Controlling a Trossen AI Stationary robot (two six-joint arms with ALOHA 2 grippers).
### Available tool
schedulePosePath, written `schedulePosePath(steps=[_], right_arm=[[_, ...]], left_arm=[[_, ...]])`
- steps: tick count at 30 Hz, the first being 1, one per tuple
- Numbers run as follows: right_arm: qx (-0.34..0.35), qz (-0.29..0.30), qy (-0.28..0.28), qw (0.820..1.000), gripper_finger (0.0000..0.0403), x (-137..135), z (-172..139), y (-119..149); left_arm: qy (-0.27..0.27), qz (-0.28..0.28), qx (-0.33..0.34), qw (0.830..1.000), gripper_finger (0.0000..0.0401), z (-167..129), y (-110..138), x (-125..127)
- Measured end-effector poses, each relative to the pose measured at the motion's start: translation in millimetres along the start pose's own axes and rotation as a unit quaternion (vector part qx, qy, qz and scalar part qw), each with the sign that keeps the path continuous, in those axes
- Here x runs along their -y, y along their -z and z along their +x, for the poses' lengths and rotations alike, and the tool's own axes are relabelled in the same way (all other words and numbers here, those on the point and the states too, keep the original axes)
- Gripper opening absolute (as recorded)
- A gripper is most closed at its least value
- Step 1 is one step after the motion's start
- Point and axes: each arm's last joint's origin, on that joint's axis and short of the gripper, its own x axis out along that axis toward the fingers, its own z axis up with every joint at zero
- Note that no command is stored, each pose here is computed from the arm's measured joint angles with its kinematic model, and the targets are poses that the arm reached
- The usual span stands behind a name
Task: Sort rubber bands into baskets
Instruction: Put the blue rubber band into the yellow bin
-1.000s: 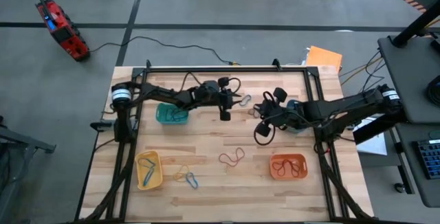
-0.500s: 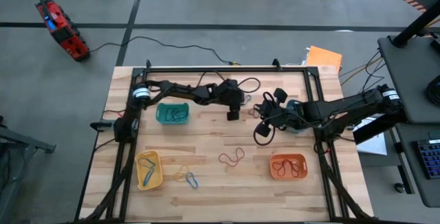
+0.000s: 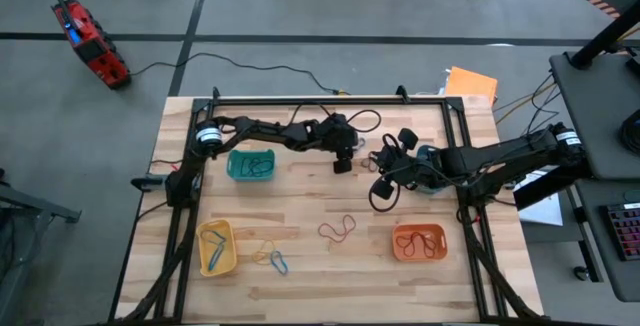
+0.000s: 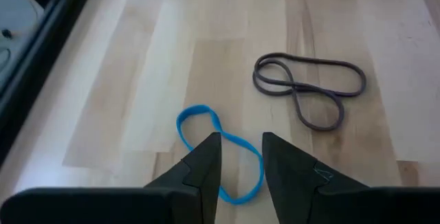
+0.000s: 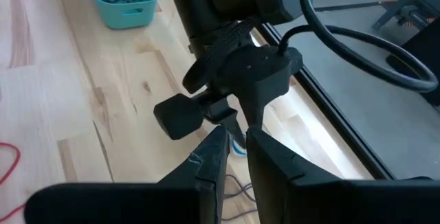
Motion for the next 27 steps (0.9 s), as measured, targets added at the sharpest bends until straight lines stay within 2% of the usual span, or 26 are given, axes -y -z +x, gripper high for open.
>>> schedulePosePath(steps=[11, 18, 27], right_arm=[[0.000, -0.001, 0.000, 1.000, 0.0048, 0.0, 0.0, -0.1], [0.000, -0.006, 0.000, 1.000, 0.0048, -0.1, 0.1, 0.0], [-0.001, -0.009, 0.000, 1.000, 0.0048, 0.0, 0.1, 0.2]], left_arm=[[0.008, -0.077, -0.026, 0.997, 0.0141, -4.4, -13.6, -2.1], [0.005, -0.111, -0.032, 0.993, 0.0144, -4.7, -16.2, -1.2], [0.012, -0.111, -0.073, 0.991, 0.0144, -7.4, -11.6, 6.8]])
